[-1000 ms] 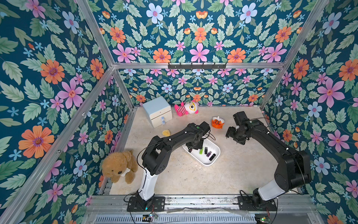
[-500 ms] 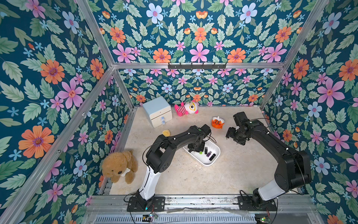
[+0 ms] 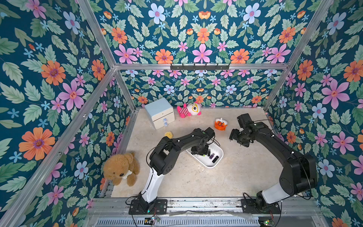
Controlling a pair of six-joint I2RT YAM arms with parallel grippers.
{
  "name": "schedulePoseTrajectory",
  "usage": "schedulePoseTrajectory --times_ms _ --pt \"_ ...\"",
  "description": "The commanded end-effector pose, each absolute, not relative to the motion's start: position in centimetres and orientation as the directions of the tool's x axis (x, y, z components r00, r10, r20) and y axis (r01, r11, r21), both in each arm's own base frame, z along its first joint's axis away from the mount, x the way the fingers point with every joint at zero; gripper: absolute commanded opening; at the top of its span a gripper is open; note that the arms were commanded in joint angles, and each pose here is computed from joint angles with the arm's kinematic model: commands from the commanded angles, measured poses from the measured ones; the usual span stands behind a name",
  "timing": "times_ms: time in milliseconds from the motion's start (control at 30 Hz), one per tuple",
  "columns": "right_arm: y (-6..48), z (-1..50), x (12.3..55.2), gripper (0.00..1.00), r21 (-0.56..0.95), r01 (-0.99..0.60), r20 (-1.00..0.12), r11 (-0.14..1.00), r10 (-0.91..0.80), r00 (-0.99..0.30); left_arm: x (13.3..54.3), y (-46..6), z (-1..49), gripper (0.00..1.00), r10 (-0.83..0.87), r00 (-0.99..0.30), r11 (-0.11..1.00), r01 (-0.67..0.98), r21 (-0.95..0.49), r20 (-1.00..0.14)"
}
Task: Put the usb flash drive into the storage box
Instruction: Place the USB flash in the storage box.
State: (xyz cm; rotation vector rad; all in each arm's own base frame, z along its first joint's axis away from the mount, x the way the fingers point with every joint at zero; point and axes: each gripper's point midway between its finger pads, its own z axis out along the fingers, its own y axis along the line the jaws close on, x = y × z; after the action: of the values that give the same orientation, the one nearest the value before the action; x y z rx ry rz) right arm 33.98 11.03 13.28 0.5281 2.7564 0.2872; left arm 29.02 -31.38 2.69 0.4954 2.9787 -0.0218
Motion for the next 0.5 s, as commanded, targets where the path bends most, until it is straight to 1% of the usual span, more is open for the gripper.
schedulePoseTrajectory --times_ms 0,200,367,467 --pt "10.99 13.29 33.84 0.78 0.250 0.318 -0.272 0.915 0.382 -0.883 29.16 -31.29 3.08 0.18 0.320 -0.939 0.947 0.322 0.011 -0.128" --pt "10.99 13.24 33.82 0.78 0.250 0.317 -0.271 0.915 0.381 -0.884 29.22 -31.13 3.51 0.26 0.323 -0.937 0.946 0.323 0.023 -0.133" --pt "11.01 13.44 33.83 0.78 0.252 0.315 -0.276 0.915 0.380 -0.883 29.23 -31.15 3.54 0.29 0.324 -0.937 0.946 0.324 0.022 -0.132" --pt "10.98 13.48 33.84 0.78 0.250 0.314 -0.277 0.916 0.378 -0.883 29.29 -31.13 3.66 0.29 0.324 -0.937 0.946 0.324 0.026 -0.133"
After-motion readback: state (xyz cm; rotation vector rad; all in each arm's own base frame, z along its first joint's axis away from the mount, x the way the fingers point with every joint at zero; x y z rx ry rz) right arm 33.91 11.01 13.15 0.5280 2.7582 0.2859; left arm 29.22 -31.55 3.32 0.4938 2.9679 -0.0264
